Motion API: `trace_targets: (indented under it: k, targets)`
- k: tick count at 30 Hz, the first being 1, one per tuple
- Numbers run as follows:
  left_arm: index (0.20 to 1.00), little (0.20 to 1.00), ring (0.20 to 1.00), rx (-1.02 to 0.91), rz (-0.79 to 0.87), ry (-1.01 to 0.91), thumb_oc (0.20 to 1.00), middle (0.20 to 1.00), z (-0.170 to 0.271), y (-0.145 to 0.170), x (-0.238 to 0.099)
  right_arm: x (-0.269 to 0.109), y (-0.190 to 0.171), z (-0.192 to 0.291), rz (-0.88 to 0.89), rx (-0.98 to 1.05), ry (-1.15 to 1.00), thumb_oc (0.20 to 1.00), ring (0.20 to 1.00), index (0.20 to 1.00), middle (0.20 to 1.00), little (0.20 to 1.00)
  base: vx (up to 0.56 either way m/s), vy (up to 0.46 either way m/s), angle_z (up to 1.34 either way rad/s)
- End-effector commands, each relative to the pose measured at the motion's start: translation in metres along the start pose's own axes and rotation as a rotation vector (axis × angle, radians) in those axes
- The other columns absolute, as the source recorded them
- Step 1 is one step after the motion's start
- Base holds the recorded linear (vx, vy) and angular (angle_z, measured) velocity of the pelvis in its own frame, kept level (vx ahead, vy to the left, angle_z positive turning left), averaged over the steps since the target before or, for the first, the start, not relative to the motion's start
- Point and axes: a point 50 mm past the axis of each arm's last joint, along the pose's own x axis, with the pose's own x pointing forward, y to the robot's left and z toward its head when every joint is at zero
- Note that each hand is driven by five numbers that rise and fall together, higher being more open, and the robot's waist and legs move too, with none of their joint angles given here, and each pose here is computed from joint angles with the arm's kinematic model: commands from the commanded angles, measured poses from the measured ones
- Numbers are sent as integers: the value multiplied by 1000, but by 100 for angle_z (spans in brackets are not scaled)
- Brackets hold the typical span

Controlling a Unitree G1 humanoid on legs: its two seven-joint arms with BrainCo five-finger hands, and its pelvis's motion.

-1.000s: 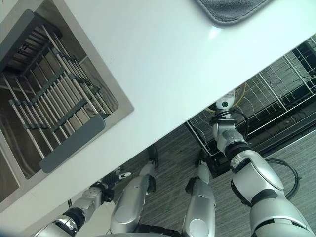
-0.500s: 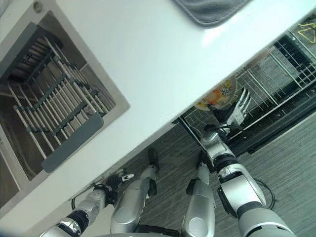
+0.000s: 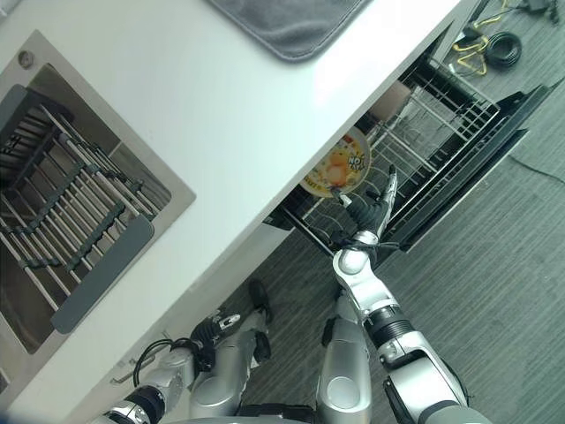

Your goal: Place the dishes in the dishwasher.

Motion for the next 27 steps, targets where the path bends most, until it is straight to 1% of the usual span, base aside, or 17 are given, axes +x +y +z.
trace_targets:
  k: [1, 7, 10, 12, 14, 16, 18, 20, 21, 22, 24, 26, 27]
  targets:
    - [1000, 1000, 1000, 15, 45, 74, 1000, 1000, -27, 12, -9, 6, 11, 32, 40, 4, -152, 1000, 1000, 1000, 1000, 1000, 28, -22, -4]
    - [1000, 1000, 1000, -8, 62, 107, 1000, 1000, -47, 15, -18, -6, -2, 28, 30, -2, -150, 1000, 1000, 1000, 1000, 1000, 53, -1, -6]
    - [1000, 1000, 1000, -32, 77, 131, 1000, 1000, -60, 17, -25, -11, -16, 31, 66, -15, -210, 1000, 1000, 1000, 1000, 1000, 91, 25, -17]
    - [1000, 1000, 1000, -49, 81, 169, 1000, 1000, -75, 19, -33, -16, -34, 41, 54, -70, -316, 1000, 1000, 1000, 1000, 1000, 130, 8, -13]
    - [1000, 1000, 1000, -50, 81, 188, 1000, 1000, -83, 18, -37, -18, -46, 40, 32, -78, -323, 1000, 1000, 1000, 1000, 1000, 116, -9, -18]
    - [1000, 1000, 1000, -54, 79, 223, 1000, 1000, -98, 17, -46, -19, -70, 38, -28, -64, -318, 1000, 1000, 1000, 1000, 1000, 135, -25, -4]
    - [1000, 1000, 1000, -56, 84, 238, 1000, 1000, -103, 18, -49, -17, -80, 38, -59, -63, -315, 1000, 1000, 1000, 1000, 1000, 98, -26, -4]
    - [1000, 1000, 1000, -63, 97, 267, 1000, 1000, -112, 20, -54, -15, -101, 38, -148, -63, -321, 1000, 1000, 1000, 1000, 1000, 119, -37, -11]
    - [1000, 1000, 1000, -64, 101, 274, 1000, 1000, -114, 20, -56, -15, -106, 37, -175, -52, -315, 1000, 1000, 1000, 1000, 1000, 118, -44, -9]
    - [1000, 1000, 1000, -68, 112, 296, 1000, 1000, -119, 24, -60, -13, -127, 29, -266, -34, -274, 1000, 1000, 1000, 1000, 1000, 95, -42, -11]
    - [1000, 1000, 1000, -63, 117, 318, 1000, 1000, -124, 30, -64, -14, -155, 10, -366, -23, -182, 1000, 1000, 1000, 1000, 1000, 94, -53, -8]
    - [1000, 1000, 1000, -52, 110, 330, 1000, 1000, -126, 33, -66, -20, -173, -6, -446, -11, -106, 1000, 1000, 1000, 1000, 1000, 67, -54, -4]
    - [1000, 1000, 1000, -43, 101, 337, 1000, 1000, -127, 33, -67, -24, -181, -16, -492, 29, -46, 1000, 1000, 1000, 1000, 1000, 60, -56, -11]
